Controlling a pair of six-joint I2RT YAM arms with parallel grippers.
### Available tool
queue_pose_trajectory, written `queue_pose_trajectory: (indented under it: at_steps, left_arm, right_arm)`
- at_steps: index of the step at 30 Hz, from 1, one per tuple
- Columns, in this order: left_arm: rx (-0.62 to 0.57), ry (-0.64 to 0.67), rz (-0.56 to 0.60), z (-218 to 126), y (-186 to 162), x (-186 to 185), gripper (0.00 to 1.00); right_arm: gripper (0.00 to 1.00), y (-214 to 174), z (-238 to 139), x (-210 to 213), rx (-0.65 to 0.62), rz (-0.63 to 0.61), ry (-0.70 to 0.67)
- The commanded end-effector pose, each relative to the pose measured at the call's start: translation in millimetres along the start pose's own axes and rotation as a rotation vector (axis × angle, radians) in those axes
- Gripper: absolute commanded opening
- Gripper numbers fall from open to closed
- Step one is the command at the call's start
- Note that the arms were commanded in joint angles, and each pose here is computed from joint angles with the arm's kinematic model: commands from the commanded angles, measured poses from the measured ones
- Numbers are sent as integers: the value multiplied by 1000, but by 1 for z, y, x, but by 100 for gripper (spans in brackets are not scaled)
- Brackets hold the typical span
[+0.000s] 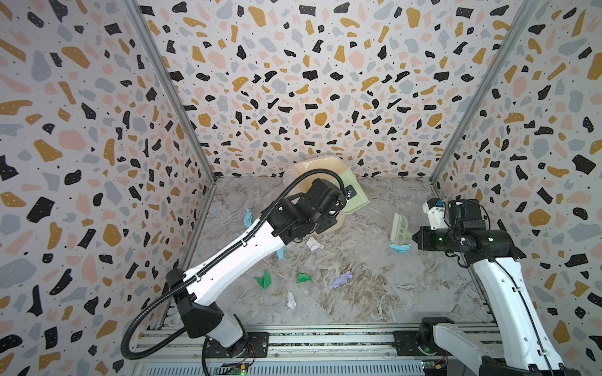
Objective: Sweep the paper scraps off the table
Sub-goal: 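Lower the empty dustpan back toward the table with the left gripper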
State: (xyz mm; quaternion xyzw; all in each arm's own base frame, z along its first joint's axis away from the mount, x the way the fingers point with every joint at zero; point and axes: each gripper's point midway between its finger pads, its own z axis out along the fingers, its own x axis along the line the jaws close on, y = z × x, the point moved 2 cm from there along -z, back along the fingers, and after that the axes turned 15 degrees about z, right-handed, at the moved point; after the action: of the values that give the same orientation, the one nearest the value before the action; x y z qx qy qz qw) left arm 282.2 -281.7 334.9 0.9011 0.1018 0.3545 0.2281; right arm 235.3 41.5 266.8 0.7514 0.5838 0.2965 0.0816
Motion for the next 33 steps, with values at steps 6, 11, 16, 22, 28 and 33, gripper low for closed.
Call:
queue_pose_trajectory:
  at_steps: [6,11,16,22,28,33]
  left_arm:
    - [-194,-297,-134,-4,4,-67,0]
    - [-208,-375,-145,13,-5,-98,0]
    - [-263,-462,-183,26,-4,-124,0]
    - [-256,-513,-181,41,-5,-144,0]
    - [-199,-528,-173,59,-10,-159,0]
    - [-130,-528,-161,73,-13,-170,0]
  right_arm:
    - [0,-4,9,-63,31,147,-404]
    - [0,6,26,-69,45,155,-450]
    - [0,25,43,-73,51,140,-512]
    - [0,42,47,-83,41,91,-605]
    - [0,40,74,-85,116,13,-586]
    - [0,37,87,-88,155,-35,-583]
